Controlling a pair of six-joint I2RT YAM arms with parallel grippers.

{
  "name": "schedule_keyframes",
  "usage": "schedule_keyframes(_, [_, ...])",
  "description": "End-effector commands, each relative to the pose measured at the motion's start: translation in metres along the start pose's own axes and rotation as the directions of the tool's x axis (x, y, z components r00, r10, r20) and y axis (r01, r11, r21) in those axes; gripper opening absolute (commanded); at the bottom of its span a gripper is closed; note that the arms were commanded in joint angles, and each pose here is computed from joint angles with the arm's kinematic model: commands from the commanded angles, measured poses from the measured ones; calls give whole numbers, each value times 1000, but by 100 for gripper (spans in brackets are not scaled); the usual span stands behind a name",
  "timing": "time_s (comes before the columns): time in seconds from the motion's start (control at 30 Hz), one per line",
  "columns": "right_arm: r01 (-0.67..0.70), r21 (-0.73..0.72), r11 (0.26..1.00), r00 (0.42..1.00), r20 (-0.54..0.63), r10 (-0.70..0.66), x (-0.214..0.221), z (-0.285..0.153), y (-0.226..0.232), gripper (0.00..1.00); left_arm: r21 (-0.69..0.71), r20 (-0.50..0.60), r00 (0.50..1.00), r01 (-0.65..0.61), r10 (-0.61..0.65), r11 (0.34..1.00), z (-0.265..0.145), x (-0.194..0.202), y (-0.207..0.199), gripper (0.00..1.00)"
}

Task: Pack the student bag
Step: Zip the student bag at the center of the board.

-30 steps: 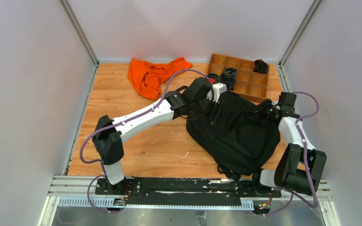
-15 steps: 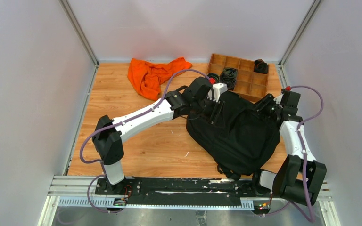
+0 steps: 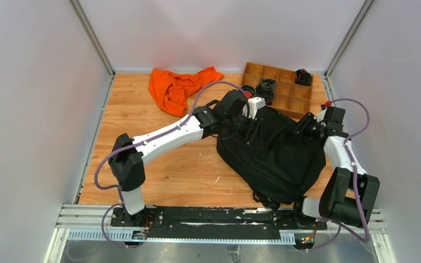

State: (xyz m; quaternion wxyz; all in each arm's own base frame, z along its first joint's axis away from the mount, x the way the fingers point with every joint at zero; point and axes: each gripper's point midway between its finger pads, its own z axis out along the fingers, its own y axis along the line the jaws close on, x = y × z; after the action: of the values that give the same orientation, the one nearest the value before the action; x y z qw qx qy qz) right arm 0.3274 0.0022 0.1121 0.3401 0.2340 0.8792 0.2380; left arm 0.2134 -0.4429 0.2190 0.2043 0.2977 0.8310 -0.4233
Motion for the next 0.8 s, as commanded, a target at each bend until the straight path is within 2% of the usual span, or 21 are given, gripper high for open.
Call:
schedule_keyframes(0.0, [55,-28,998,997,-45,-56,9,5,2,45,31,-2,1000,14,-14,999,7,-2,0,47])
schedule_keyframes(0.07, [59,-28,998,996,-58,-61,9,9,4,43,32,-6,1000,13,-13,999,8,-2,0,47])
schedule_keyframes(0.17, [59,-9,998,996,-64,-60,6,14,1,34,34,-7,1000,17,-17,999,9,-2,0,47])
schedule_keyframes(0.37, [59,-26,998,994,-94,-61,14,9,10,0,19,-14,1000,27,-26,999,12,-1,3,47])
schedule_keyframes(0.53, [105,-49,993,990,-89,-109,27,-10,27,0,19,-1,1000,16,-16,1000,13,-10,1,47])
schedule_keyframes(0.77, [164,-117,979,974,-139,-180,59,-24,62,0,-9,-16,1000,13,-13,1000,17,-13,6,46])
